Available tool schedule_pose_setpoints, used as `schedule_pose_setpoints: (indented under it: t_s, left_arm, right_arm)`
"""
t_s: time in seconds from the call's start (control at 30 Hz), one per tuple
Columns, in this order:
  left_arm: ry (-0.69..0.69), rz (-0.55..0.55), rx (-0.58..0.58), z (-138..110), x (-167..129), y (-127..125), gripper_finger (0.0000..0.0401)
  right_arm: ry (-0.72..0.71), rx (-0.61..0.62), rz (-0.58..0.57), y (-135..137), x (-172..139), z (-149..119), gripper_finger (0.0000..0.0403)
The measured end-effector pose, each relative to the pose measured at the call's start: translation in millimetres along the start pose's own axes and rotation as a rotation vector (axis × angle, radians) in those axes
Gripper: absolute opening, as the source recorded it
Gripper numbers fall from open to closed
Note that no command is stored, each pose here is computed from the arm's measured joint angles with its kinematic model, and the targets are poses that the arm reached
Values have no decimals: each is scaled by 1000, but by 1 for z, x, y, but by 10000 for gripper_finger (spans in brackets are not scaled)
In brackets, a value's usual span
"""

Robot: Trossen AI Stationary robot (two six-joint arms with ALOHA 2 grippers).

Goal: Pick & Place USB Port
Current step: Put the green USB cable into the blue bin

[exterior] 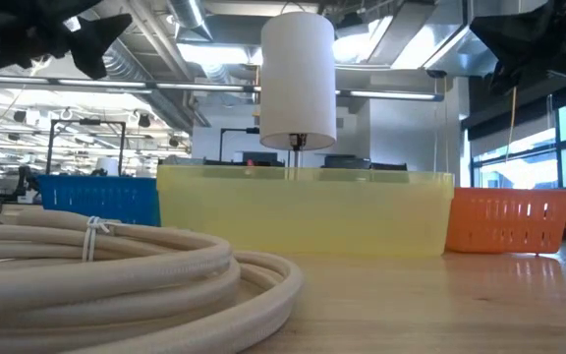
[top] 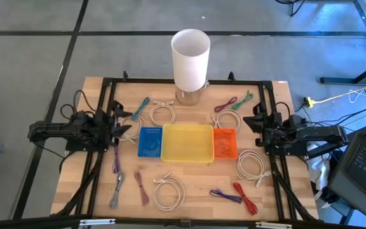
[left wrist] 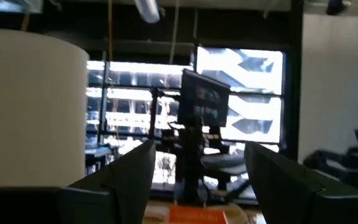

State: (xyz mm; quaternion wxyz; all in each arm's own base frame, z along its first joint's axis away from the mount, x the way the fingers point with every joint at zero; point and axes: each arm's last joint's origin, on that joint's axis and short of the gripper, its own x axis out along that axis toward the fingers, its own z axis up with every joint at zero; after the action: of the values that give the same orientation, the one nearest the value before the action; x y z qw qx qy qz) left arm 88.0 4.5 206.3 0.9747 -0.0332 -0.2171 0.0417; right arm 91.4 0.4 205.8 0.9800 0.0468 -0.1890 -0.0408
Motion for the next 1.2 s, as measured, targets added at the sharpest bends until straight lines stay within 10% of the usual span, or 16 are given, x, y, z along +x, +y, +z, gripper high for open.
schedule_pose_setpoints:
  t_s: [0.4,0.73,1.2]
  left_arm:
    - [-54,195,19,5,3,5,239]
    - [3,189,-25,-1,6,5,239]
    - [4,225,30,-1,6,6,239]
  right_arm:
    - [243,-293,26,14,69,71,21]
    - [1144,-691,-587,-6,107,62,21]
    - [1314,-419,-679,-77,96,61,21]
